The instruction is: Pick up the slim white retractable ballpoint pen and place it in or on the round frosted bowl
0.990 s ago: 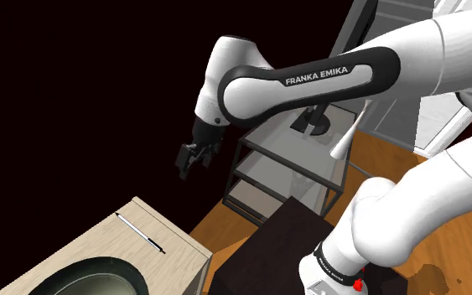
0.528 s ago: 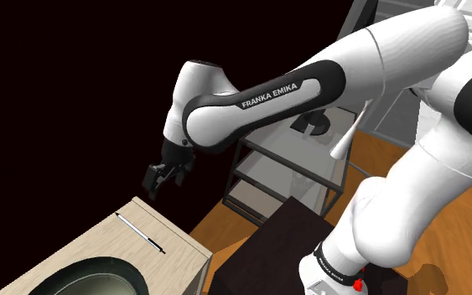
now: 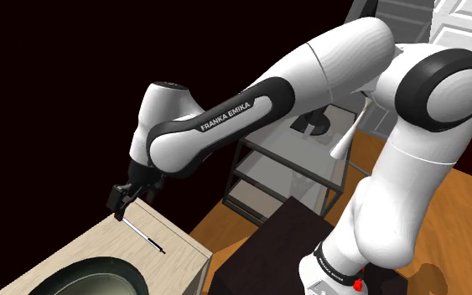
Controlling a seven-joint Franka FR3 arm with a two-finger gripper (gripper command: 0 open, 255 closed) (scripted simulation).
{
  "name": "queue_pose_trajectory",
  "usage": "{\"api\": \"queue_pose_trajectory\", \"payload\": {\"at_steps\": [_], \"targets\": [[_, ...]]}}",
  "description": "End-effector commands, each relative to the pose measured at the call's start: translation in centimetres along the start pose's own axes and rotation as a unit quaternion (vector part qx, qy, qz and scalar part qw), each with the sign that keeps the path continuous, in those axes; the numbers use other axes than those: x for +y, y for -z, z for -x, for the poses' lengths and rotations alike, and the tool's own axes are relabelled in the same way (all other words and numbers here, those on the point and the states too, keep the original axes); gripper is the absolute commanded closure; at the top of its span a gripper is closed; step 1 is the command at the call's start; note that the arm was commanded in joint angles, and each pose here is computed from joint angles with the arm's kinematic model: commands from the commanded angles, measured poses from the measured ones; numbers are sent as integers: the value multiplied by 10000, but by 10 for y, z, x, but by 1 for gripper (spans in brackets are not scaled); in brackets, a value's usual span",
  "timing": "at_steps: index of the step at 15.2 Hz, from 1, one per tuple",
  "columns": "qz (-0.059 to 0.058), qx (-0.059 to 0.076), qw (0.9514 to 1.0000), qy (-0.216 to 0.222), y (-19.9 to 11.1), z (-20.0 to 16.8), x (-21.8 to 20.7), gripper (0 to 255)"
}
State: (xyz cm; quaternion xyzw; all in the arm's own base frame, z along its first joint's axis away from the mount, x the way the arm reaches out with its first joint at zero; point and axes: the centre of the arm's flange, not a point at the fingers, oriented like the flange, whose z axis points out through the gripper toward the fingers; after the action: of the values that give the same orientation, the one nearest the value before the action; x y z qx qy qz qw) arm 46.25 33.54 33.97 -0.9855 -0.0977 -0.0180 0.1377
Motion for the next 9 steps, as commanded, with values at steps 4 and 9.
{"api": "queue_pose_trajectory", "payload": {"at_steps": [4,9], "targets": [[-11,2,10000,1,-29,-1,-1,0],[-11,2,10000,1,-37,-1,-1,0]]}}
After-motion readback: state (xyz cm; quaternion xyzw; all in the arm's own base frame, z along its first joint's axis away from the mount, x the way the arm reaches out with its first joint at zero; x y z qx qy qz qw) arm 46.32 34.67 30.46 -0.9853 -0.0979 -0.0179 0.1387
